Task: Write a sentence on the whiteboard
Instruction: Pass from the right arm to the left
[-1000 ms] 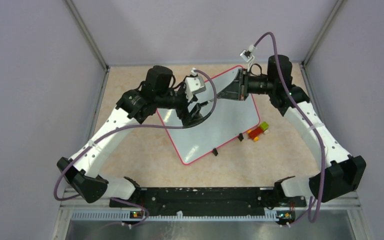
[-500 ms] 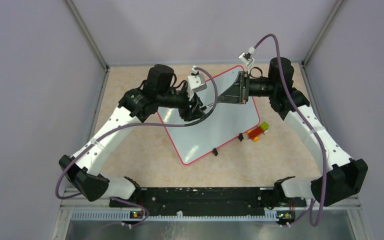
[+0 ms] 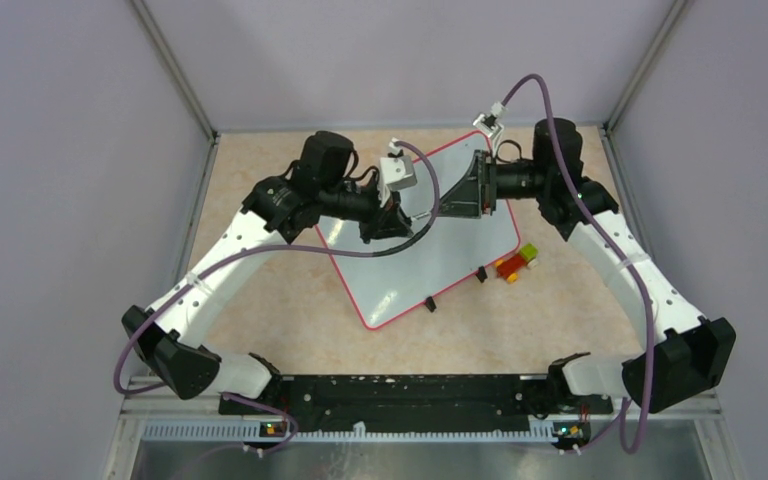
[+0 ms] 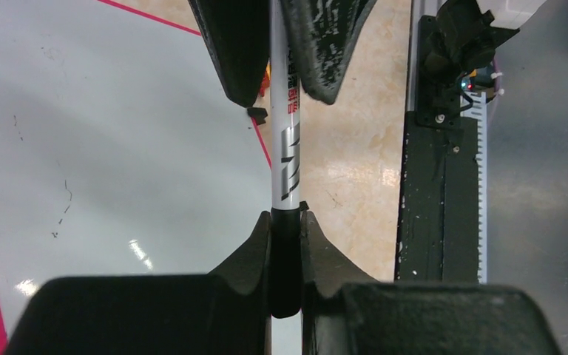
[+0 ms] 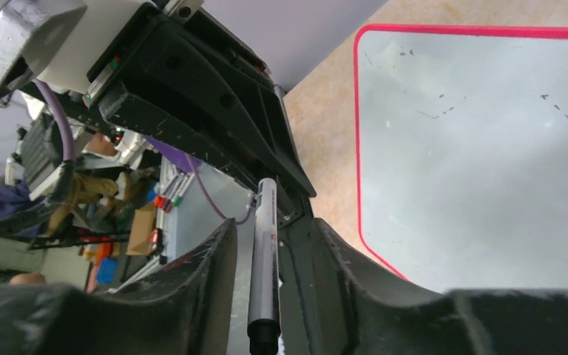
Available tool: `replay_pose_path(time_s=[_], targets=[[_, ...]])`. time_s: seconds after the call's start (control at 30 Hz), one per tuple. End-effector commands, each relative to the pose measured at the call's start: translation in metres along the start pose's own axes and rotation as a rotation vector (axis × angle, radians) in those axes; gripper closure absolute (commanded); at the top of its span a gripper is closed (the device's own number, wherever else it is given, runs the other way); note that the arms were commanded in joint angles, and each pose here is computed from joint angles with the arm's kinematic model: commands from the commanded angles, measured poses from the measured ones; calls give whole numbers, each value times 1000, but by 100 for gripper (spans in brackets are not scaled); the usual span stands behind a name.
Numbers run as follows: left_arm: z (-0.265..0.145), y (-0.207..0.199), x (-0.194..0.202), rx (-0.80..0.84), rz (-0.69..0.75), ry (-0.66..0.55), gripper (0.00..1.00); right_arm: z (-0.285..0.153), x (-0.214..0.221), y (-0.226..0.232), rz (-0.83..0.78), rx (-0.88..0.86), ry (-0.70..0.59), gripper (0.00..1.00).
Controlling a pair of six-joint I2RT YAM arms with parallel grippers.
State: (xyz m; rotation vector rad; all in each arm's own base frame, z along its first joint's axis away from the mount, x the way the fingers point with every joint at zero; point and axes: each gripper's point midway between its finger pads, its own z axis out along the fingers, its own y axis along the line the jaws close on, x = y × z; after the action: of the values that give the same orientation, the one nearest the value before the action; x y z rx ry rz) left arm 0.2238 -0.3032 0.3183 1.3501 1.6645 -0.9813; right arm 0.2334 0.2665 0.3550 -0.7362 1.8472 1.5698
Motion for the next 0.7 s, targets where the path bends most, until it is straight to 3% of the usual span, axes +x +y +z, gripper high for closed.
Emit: replay_pose_path(time_s=[0.0, 0.2, 0.43, 0.67], targets=[[-9, 2, -2, -20, 112, 23, 100, -3, 6, 7, -15, 19, 19, 53], [-5, 4, 8, -13, 107, 67, 100, -1, 13, 16, -42, -46, 56, 48], [-2, 5, 7, -16, 90, 59, 100, 15, 29, 5, -11, -3, 134, 60], [0, -3, 7, 17, 86, 55, 100, 22, 26, 9, -21, -15, 133, 60]])
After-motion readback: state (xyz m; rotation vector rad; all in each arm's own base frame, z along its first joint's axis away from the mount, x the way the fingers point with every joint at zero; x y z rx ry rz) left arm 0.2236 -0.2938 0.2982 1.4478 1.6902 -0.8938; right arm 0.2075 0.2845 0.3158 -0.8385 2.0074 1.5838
